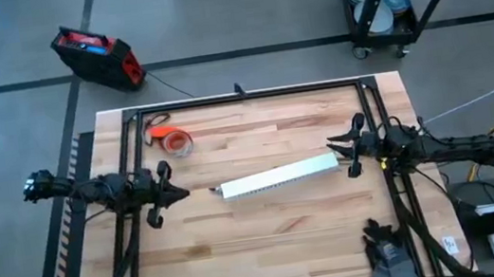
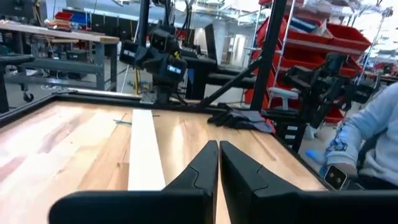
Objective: Ziptie cables
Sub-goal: Return to Home Position
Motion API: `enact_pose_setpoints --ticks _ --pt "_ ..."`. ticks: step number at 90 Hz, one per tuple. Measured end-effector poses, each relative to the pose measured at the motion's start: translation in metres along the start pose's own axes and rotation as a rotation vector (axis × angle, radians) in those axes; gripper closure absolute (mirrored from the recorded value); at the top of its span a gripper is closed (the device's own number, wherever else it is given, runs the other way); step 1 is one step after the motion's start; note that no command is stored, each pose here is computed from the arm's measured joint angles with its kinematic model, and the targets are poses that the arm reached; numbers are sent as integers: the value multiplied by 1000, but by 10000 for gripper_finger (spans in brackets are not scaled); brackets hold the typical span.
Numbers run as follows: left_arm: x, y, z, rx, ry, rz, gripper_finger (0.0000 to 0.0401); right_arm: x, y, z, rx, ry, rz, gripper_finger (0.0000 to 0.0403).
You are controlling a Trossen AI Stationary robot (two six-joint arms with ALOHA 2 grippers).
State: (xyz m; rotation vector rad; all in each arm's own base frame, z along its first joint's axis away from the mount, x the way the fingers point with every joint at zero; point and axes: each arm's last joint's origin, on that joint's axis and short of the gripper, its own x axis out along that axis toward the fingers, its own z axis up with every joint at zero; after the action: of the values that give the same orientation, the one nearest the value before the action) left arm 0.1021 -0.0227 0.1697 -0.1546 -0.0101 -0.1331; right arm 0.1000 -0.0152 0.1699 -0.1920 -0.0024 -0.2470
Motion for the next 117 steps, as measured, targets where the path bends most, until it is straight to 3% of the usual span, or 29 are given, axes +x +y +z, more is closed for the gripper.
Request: enact_pose_setpoints --ticks 39,117 --pt "4 0 -6 9 71 11 399 0 0 0 1 0 0 320" --pt "10 1 -16 21 169 26 394 0 0 0 0 0 0 360"
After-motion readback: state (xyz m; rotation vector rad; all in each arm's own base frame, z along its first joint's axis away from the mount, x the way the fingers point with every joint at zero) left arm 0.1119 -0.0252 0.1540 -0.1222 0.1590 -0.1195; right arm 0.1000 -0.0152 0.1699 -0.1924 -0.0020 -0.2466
